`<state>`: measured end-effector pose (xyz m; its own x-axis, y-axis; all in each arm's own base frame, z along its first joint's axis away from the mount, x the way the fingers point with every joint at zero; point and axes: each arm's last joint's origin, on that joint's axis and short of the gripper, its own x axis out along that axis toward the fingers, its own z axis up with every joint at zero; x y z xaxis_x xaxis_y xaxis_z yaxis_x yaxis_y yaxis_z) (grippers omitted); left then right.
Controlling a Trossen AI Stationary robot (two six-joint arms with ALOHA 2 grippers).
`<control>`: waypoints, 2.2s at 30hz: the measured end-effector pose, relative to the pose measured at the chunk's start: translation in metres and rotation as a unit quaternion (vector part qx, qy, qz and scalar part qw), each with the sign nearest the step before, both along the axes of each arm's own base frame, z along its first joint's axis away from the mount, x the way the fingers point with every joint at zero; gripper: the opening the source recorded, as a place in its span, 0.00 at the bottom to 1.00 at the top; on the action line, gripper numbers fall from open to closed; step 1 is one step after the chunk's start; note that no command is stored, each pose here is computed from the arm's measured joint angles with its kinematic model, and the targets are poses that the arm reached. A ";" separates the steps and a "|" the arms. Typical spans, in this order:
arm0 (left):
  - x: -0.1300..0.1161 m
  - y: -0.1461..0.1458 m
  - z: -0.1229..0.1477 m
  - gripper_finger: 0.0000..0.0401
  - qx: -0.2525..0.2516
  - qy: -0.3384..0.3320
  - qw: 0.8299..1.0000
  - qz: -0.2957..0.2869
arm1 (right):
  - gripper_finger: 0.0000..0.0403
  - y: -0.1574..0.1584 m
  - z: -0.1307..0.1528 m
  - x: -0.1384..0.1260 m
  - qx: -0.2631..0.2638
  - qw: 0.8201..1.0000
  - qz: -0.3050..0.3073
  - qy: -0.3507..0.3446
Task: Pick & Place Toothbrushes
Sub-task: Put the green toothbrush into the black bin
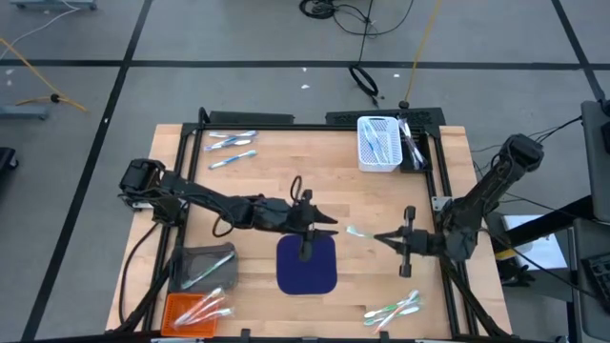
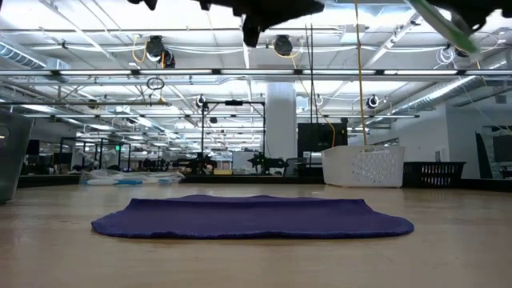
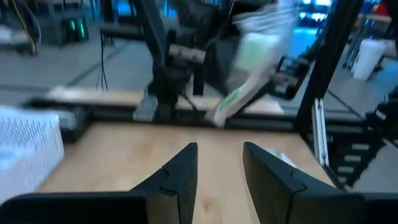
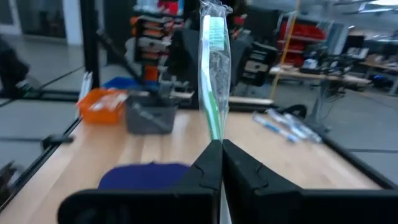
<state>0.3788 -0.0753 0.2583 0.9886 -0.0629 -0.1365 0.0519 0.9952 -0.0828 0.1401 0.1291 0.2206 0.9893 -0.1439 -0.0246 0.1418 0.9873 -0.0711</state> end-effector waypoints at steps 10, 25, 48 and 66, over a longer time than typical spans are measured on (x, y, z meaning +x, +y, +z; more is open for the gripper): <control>0.001 0.002 0.012 0.32 0.038 -0.066 0.997 0.000 | 0.00 -0.018 0.010 0.018 0.011 0.999 -0.017 -0.036; 0.003 0.009 0.017 0.32 0.039 -0.087 0.995 0.010 | 0.00 -0.038 0.012 0.046 0.015 0.996 -0.008 -0.089; 0.003 0.011 0.018 0.31 0.042 -0.091 0.994 0.044 | 0.00 -0.049 0.003 0.065 0.025 0.994 0.006 -0.106; 0.002 0.012 0.017 0.01 0.033 -0.085 0.994 0.061 | 0.00 -0.049 0.002 0.066 0.019 0.995 0.005 -0.101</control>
